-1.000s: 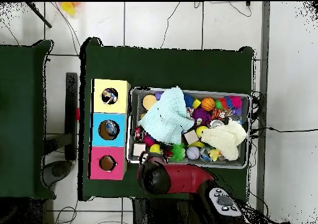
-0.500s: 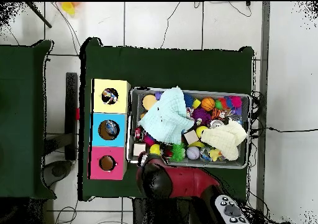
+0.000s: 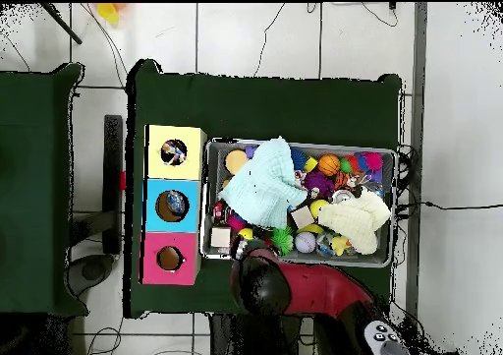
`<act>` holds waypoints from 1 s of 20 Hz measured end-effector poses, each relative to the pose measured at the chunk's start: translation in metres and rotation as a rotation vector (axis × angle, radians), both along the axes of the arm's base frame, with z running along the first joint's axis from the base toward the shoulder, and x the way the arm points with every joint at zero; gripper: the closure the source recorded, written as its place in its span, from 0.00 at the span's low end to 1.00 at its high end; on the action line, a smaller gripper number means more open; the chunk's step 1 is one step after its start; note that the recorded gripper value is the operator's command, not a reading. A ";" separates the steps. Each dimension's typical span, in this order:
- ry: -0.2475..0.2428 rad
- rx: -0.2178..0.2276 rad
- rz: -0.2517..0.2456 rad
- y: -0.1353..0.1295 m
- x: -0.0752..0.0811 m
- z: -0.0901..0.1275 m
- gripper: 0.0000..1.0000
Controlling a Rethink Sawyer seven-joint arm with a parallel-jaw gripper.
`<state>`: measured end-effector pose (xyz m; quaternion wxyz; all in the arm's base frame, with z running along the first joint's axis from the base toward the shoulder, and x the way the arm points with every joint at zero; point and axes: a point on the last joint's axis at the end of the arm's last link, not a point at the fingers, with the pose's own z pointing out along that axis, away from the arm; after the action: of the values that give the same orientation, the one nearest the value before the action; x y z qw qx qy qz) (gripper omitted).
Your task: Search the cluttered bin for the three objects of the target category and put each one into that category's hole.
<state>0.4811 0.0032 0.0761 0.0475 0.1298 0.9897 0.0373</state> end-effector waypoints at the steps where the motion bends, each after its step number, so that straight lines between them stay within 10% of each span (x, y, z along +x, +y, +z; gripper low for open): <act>1: 0.000 -0.001 -0.007 -0.006 0.000 0.001 0.00; 20: 0.026 0.044 -0.045 -0.102 -0.043 -0.031 0.00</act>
<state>0.4383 -0.0992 0.0450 0.0324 0.1537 0.9860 0.0562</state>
